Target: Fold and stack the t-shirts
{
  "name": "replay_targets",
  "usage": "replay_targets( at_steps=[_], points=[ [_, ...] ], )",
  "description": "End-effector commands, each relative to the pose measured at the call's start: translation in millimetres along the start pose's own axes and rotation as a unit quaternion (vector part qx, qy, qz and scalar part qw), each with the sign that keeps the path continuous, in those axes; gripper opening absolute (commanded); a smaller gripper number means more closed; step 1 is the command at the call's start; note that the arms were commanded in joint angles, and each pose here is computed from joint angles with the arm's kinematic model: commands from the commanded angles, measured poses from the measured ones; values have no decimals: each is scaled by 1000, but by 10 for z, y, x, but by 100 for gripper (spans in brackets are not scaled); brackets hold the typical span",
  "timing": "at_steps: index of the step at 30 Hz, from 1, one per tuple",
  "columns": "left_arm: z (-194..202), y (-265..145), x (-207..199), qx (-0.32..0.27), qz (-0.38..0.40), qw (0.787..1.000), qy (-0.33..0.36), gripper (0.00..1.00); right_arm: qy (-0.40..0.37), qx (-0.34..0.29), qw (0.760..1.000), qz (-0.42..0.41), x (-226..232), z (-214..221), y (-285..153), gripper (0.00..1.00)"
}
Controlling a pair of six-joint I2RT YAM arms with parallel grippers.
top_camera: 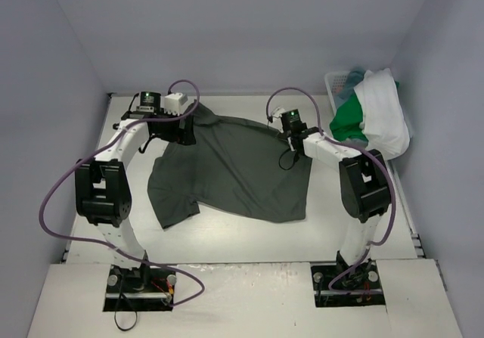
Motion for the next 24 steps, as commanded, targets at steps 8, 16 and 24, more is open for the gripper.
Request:
replay_targets(
  at_steps=[8,16,24],
  points=[
    [-260,-481,-255,-52,13,997,52,85,17,18,997,77,-307,16,476,0],
    [-164,-419,-247,-42,16,998,40,84,56,6,993,101,-671,-67,886,0],
    [-123,-299,-209,-34,18,999,22,85,66,-18,990,122,-992,-271,1136,1]
  ],
)
Point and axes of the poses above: each gripper's point midway between its finger pads, its own y axis out along the fingers, its own x axis along the line the jaws close on, z = x × y, the point moved 1 cm from there along -y, back along the fingers, and after that the axes turned 4 degrees about y, right-handed, at the moved point
